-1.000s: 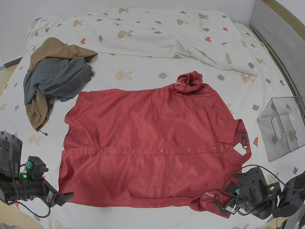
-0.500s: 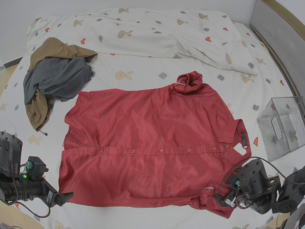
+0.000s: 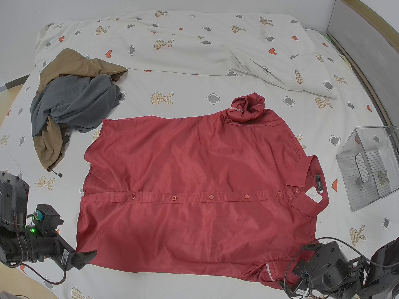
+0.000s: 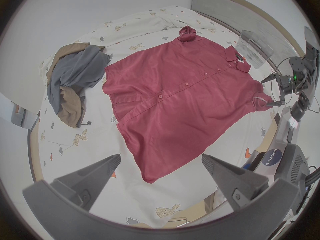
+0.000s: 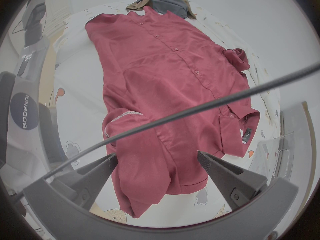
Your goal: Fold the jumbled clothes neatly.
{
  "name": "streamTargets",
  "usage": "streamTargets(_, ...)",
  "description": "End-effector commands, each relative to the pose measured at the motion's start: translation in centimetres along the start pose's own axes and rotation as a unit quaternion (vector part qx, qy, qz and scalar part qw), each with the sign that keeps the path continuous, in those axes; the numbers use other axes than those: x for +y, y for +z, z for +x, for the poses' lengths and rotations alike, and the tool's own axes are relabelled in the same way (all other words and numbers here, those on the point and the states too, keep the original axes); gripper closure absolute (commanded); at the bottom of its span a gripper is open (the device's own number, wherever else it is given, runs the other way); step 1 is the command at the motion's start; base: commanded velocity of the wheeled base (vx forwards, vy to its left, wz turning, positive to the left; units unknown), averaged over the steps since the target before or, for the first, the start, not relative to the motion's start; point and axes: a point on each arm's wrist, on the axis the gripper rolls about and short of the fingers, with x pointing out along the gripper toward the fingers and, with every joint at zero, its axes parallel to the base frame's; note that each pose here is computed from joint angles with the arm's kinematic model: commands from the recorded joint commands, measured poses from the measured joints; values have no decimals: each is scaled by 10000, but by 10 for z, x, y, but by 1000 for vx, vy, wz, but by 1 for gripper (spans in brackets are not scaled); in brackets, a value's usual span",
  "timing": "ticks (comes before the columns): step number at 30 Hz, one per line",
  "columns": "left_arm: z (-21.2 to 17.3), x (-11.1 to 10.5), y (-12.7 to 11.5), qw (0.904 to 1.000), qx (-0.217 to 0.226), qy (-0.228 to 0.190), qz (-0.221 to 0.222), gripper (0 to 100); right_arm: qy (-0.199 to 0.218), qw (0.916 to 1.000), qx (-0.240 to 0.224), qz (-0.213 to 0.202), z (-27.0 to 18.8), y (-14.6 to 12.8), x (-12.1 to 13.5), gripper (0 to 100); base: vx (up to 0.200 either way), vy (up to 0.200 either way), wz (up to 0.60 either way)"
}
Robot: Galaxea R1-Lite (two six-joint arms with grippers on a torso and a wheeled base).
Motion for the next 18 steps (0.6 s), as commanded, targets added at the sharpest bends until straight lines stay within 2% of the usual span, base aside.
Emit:
streamTargets(1,0,0,0,10000,2,3,-1,0,74,9998,108,-142,2,-3,5,0,0,0,0)
streamTargets(15,0,0,-1,10000,9,1,8,0,349,9982,-48,-484,-9,-10,23,0,0,0,0)
streamTargets(17,0,0,-1,10000,2,3,7,0,372,9981,26,-500,-8,-12,25,0,0,0,0)
streamTargets(18,-1,0,-1,10000,-5,5,6,0,391,9974,222,-568,-1,-15,29,0,0,0,0)
